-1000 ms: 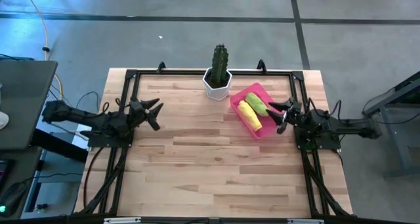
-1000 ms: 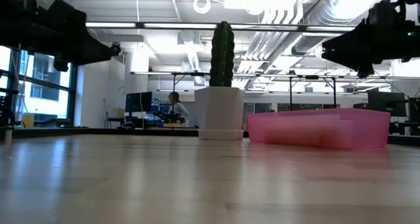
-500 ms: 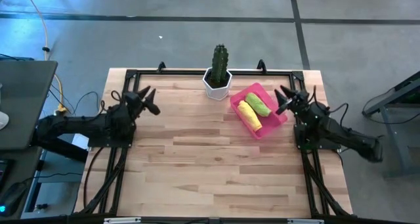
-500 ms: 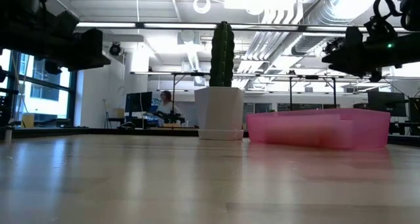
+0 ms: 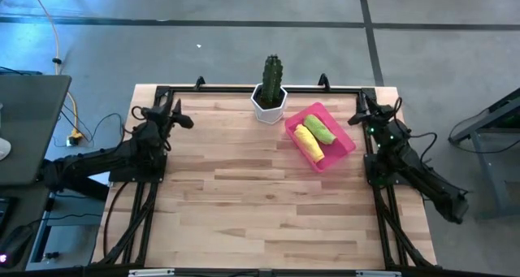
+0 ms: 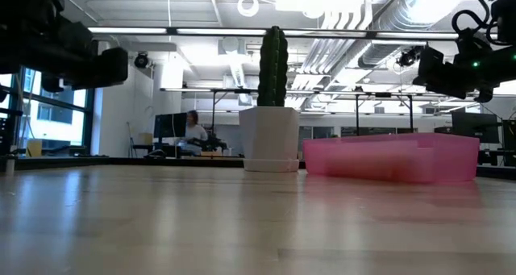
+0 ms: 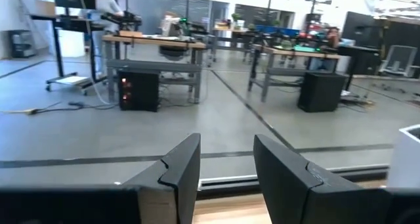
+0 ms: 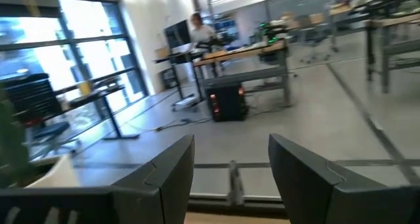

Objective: Roll microfiber towels into tight, uniform cylinder then place into a basket
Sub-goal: Return to Home Position

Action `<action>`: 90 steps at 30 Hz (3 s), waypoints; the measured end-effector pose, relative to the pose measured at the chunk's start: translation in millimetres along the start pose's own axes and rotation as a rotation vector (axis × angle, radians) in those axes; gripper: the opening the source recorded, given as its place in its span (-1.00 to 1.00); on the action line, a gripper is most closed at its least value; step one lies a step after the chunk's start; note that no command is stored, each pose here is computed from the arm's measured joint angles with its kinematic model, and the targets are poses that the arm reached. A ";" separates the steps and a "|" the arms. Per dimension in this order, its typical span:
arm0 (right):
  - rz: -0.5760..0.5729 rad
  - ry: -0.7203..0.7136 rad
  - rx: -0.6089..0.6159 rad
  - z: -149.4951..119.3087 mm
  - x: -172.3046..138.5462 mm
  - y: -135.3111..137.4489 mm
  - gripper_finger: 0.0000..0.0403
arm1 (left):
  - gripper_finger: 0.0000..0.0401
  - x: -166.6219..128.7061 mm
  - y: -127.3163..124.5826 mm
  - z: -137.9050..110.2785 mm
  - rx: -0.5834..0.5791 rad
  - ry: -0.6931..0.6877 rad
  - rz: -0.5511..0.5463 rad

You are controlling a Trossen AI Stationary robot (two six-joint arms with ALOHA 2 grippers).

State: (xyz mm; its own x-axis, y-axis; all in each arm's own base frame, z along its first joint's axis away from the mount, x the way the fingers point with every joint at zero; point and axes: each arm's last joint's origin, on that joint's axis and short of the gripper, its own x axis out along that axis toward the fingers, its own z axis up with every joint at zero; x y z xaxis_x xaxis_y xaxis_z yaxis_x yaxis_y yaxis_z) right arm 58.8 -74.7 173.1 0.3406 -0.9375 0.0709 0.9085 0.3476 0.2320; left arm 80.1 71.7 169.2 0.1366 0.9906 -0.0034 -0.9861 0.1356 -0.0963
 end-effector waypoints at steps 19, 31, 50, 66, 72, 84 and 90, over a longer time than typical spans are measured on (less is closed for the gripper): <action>-0.061 -0.014 -0.005 1.0 1.7 -5.6 -0.07 | -0.35 4.1 5.1 0.5 0.000 -0.006 0.061; -0.061 -0.014 -0.005 1.0 1.7 -5.6 -0.07 | -0.35 4.1 5.1 0.4 0.000 -0.006 0.061; -0.061 -0.013 -0.005 1.0 1.7 -5.6 -0.07 | -0.35 4.1 5.1 0.4 0.000 -0.006 0.060; -0.061 -0.013 -0.005 1.0 1.7 -5.6 -0.07 | -0.35 4.1 5.1 0.4 0.000 -0.006 0.060; -0.061 -0.013 -0.005 1.0 1.7 -5.6 -0.07 | -0.35 4.1 5.1 0.4 0.000 -0.005 0.060; -0.061 -0.013 -0.005 1.0 1.7 -5.6 -0.07 | -0.35 4.1 5.1 0.4 0.000 -0.006 0.060; -0.061 -0.013 -0.005 1.0 1.7 -5.6 -0.07 | -0.35 4.1 5.1 0.4 0.000 -0.006 0.061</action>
State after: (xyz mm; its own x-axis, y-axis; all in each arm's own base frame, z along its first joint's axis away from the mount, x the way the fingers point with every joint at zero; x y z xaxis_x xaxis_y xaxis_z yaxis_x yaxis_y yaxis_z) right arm 54.1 -78.3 172.8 0.2818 -0.9570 0.0695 0.9286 0.2902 0.2314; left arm 75.6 76.4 169.0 0.0762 0.9971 -0.0036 -0.9925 0.0755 -0.0960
